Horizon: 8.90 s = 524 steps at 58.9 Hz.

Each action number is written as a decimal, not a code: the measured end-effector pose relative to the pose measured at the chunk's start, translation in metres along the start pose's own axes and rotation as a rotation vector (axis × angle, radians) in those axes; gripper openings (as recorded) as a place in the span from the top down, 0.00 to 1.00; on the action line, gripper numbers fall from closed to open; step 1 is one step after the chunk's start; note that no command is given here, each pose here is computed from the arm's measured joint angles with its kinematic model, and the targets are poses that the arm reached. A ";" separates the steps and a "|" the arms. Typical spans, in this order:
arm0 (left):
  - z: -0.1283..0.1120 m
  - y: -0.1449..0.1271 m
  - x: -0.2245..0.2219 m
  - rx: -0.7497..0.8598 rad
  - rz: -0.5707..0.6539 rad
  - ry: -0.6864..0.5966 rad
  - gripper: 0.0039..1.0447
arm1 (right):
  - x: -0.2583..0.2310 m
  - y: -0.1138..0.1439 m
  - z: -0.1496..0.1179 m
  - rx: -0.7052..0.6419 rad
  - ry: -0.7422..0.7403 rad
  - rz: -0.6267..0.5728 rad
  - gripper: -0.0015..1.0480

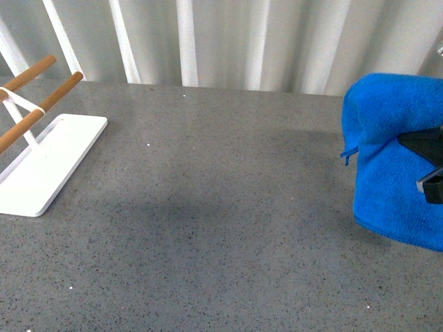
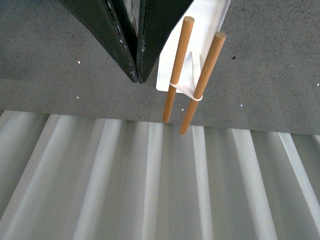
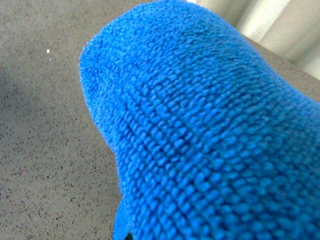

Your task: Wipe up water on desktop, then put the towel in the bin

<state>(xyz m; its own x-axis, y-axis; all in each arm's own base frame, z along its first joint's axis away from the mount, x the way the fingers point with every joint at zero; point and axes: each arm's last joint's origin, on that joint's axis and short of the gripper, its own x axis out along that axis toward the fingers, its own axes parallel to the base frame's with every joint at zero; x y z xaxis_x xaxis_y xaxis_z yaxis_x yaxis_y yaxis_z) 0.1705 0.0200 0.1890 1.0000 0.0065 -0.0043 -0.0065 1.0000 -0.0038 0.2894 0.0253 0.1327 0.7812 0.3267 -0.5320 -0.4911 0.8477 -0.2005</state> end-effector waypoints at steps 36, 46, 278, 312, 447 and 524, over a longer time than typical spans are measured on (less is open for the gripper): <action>-0.018 -0.019 -0.037 0.000 -0.005 -0.016 0.97 | 0.005 0.016 0.001 -0.050 0.043 0.029 0.96; -0.016 -0.019 -0.044 0.001 -0.005 -0.028 0.97 | 0.006 0.019 0.002 -0.057 0.043 0.035 0.96; -0.018 -0.019 -0.074 0.000 -0.005 -0.024 0.06 | 0.067 0.060 -0.034 0.105 0.322 0.285 0.96; -0.018 -0.019 -0.074 0.000 -0.005 -0.024 0.06 | -0.019 -0.051 0.039 0.027 0.137 -0.044 0.96; -0.018 -0.019 -0.074 0.000 -0.005 -0.024 0.06 | -0.049 -0.267 -0.047 0.716 0.448 -0.329 0.07; -0.018 -0.019 -0.074 0.000 -0.005 -0.024 0.06 | -0.131 -0.023 0.058 0.055 -0.158 -0.158 0.07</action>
<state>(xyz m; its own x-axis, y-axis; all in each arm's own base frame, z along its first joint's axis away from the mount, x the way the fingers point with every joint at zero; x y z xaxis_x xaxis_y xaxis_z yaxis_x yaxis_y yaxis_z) 0.0965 0.0001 0.1709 0.9998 0.0011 0.0196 -0.0011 1.0000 -0.0036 0.2213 -0.0128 0.2549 0.8997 0.2457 -0.3608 -0.3393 0.9136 -0.2240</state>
